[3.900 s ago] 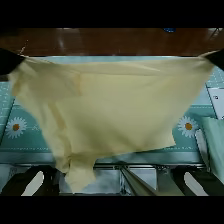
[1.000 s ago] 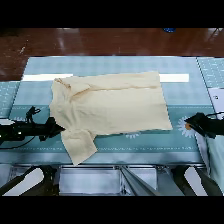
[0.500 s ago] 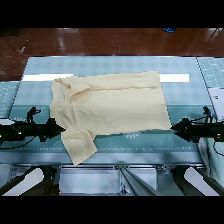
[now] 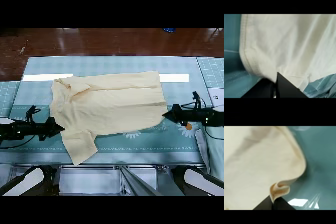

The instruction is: Fold the shirts.

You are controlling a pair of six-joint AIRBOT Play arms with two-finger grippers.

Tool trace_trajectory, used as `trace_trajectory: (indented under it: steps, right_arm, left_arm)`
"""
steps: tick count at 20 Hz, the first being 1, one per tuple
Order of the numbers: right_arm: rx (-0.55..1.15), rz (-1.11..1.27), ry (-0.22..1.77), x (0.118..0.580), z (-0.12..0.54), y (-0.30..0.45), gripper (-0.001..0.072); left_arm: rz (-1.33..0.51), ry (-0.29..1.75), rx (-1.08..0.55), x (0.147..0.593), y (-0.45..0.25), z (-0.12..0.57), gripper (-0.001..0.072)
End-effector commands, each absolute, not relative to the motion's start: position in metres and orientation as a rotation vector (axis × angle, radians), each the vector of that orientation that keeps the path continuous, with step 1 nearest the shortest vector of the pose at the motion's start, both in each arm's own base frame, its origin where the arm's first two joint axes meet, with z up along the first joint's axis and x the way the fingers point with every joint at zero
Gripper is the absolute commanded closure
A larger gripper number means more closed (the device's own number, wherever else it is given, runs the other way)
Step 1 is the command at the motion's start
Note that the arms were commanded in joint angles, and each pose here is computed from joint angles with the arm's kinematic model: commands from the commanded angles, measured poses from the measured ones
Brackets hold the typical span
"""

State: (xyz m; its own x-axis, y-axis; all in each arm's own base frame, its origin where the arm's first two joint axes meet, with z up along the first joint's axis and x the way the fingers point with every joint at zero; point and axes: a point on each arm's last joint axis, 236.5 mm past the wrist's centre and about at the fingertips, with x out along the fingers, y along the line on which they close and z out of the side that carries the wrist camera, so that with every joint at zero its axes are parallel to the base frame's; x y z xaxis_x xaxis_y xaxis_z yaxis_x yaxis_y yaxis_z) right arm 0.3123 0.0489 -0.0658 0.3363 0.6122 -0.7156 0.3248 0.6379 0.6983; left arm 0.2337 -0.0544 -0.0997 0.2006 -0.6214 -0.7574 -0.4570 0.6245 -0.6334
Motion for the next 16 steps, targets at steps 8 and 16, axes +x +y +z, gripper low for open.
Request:
trace_trajectory:
  steps: [8,16]
  right_arm:
    - [0.303,0.490,0.303,0.407,0.395,0.049,0.0695]
    - [-0.031,0.362,-0.026,0.253,0.540,0.073,0.0695]
  left_arm:
    - [-0.553,0.369,-0.608,0.387,-0.040,0.339,0.0686]
    - [-0.430,-0.066,-0.052,0.248,-0.081,0.541,0.0686]
